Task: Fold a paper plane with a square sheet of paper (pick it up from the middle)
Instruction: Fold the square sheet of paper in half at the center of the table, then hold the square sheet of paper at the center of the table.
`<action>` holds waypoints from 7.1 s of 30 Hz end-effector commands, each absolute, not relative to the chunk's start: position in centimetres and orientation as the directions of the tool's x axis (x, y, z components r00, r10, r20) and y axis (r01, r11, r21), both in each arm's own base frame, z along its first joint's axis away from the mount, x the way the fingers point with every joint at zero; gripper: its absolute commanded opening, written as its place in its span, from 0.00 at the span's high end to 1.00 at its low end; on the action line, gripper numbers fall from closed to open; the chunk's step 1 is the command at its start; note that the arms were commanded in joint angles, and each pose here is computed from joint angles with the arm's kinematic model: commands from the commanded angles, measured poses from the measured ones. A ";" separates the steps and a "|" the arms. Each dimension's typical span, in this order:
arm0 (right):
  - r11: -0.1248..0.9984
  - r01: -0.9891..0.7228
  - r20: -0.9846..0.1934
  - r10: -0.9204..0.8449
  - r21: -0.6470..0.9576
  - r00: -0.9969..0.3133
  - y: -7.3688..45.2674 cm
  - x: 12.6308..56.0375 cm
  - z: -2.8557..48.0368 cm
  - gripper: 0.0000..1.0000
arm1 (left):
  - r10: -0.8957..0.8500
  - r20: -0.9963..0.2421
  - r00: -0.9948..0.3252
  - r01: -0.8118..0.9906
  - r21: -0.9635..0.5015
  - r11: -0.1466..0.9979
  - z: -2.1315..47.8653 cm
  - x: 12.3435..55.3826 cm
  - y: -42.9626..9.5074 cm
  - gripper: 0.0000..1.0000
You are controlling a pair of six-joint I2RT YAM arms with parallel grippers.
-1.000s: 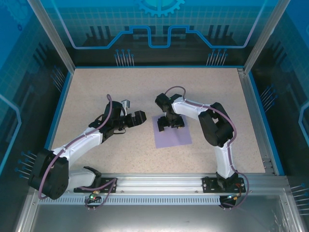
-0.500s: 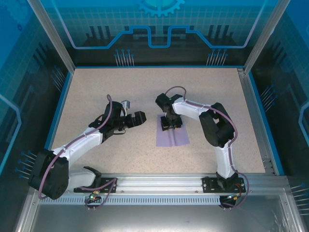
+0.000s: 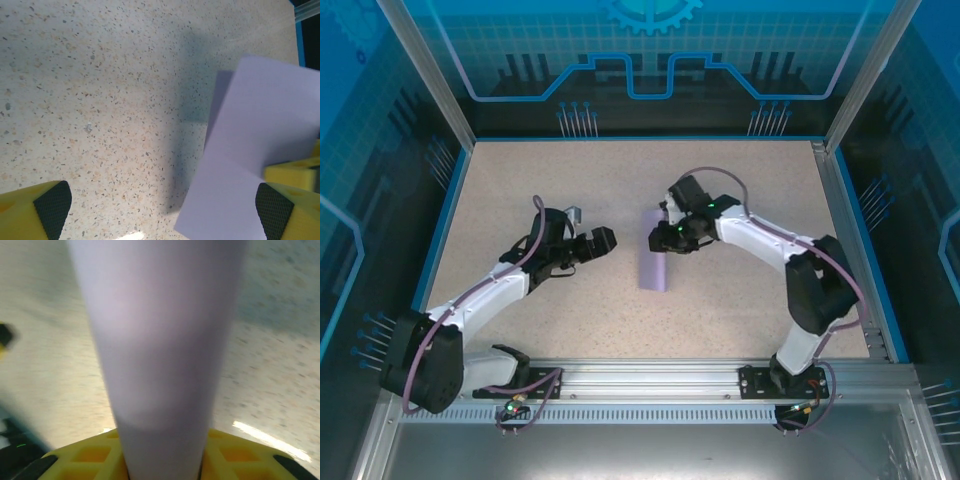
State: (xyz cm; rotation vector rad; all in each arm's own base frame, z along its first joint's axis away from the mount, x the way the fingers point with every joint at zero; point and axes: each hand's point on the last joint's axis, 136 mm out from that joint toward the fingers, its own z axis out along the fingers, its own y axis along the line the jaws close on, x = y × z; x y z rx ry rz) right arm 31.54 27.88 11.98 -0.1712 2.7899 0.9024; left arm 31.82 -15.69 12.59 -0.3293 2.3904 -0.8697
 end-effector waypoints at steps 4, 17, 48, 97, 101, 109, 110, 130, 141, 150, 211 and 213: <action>0.531 -0.150 -0.178 0.000 0.834 -0.984 30.3 32.5 14.3 0.63 | -0.414 -0.348 -0.841 0.020 -0.784 0.620 15.4 32.5 -17.5 0.01; 0.642 -0.023 -0.037 0.008 0.767 -0.999 26.9 32.3 5.8 0.57 | -0.325 -0.236 -0.916 0.019 -0.833 0.553 13.3 32.4 -20.0 0.02; 0.713 0.051 -0.043 0.113 0.699 -0.993 22.1 31.2 4.6 0.34 | -0.067 -0.113 -0.991 0.057 -0.832 0.552 9.2 31.6 -28.1 0.25; 0.621 0.052 -0.040 0.132 0.782 -0.990 23.3 31.2 3.9 0.37 | -0.035 -0.082 -0.996 0.048 -0.825 0.563 7.1 33.5 -30.0 0.93; 0.605 0.027 -0.060 0.124 0.796 -0.990 23.6 31.2 4.5 0.37 | -0.047 -0.075 -0.996 0.036 -0.825 0.564 6.9 33.7 -29.7 0.93; 0.580 0.004 -0.078 0.117 0.814 -0.990 24.0 31.4 4.9 0.38 | -0.049 -0.072 -0.996 0.032 -0.829 0.559 7.1 34.2 -29.3 0.91; 0.582 0.003 -0.081 0.119 0.813 -0.990 24.1 31.4 4.9 0.38 | -0.046 -0.071 -0.996 0.033 -0.829 0.559 7.1 34.1 -29.4 0.91; 0.587 -0.006 -0.069 0.084 0.810 -0.994 25.2 31.8 3.7 0.38 | -0.075 -0.049 -0.996 -0.004 -0.812 0.584 6.2 34.5 -28.0 0.90; 0.595 -0.046 -0.115 0.077 0.802 -0.990 26.0 32.6 5.5 0.57 | -0.093 -0.075 -0.993 0.002 -0.791 0.611 6.7 34.4 -27.2 0.70; 0.608 -0.040 -0.149 0.130 0.793 -0.980 26.2 32.7 8.1 0.62 | -0.287 -0.187 -0.940 -0.080 -0.694 0.715 8.9 34.9 -21.5 0.56; 0.915 0.097 -0.056 0.129 0.392 -0.990 22.7 30.2 2.7 0.30 | -0.100 -0.053 -0.994 -0.011 -0.836 0.548 8.3 31.6 -28.9 0.72; 0.911 0.097 -0.054 0.129 0.400 -0.990 22.8 30.3 2.7 0.30 | -0.094 -0.044 -0.995 -0.014 -0.836 0.548 7.8 31.5 -29.3 0.75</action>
